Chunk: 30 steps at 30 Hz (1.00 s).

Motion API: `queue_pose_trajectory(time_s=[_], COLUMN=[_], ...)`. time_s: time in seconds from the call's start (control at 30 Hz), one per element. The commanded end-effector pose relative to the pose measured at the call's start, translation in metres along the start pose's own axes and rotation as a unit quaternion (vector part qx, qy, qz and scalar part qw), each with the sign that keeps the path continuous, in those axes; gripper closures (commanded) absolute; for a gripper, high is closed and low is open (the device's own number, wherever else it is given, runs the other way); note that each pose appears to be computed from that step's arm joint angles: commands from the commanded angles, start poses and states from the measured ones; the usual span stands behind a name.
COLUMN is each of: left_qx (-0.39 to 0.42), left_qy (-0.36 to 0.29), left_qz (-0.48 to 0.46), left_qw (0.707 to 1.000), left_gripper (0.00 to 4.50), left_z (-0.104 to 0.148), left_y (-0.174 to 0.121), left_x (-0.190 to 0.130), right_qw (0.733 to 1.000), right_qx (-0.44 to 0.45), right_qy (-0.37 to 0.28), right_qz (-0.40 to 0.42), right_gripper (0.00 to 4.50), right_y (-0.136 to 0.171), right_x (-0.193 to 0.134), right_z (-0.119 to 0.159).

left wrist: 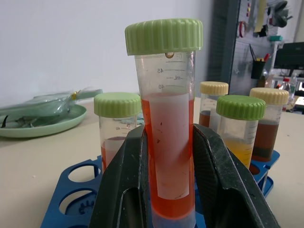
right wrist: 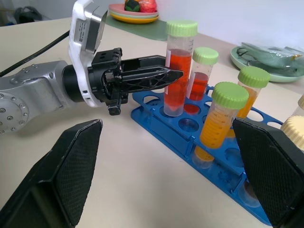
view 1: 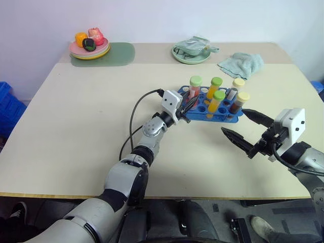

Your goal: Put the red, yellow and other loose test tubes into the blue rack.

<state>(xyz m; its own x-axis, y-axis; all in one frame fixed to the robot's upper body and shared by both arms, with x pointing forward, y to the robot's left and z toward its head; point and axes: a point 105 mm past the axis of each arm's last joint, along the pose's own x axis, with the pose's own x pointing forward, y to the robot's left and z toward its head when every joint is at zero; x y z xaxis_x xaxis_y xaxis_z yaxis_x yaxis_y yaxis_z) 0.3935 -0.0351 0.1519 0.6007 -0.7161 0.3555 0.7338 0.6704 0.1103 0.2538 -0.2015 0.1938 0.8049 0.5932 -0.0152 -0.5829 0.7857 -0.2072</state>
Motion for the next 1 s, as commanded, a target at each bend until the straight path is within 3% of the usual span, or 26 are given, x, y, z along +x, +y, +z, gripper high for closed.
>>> queue_pose_trajectory(time_s=[0.03, 0.37, 1.0], left_qx=[-0.002, -0.005, 0.014], left_qy=[0.002, -0.014, 0.008], left_qz=[-0.009, -0.021, 0.005], left_qw=[1.0, 1.0, 1.0], left_gripper=[3.61, 3.61, 3.61], left_z=[-0.002, -0.003, -0.006], left_y=[-0.004, -0.014, -0.002], left_x=[-0.001, -0.005, -0.006], right_qw=[1.0, 0.999, 0.999], right_qx=[-0.021, -0.024, -0.021], right_qy=[-0.023, -0.025, -0.024], right_qz=[0.0, 0.003, 0.002], right_gripper=[0.0, 0.0, 0.0], right_y=[0.001, 0.0, 0.0], right_x=[0.001, 0.005, 0.004], right_z=[0.017, 0.022, 0.022])
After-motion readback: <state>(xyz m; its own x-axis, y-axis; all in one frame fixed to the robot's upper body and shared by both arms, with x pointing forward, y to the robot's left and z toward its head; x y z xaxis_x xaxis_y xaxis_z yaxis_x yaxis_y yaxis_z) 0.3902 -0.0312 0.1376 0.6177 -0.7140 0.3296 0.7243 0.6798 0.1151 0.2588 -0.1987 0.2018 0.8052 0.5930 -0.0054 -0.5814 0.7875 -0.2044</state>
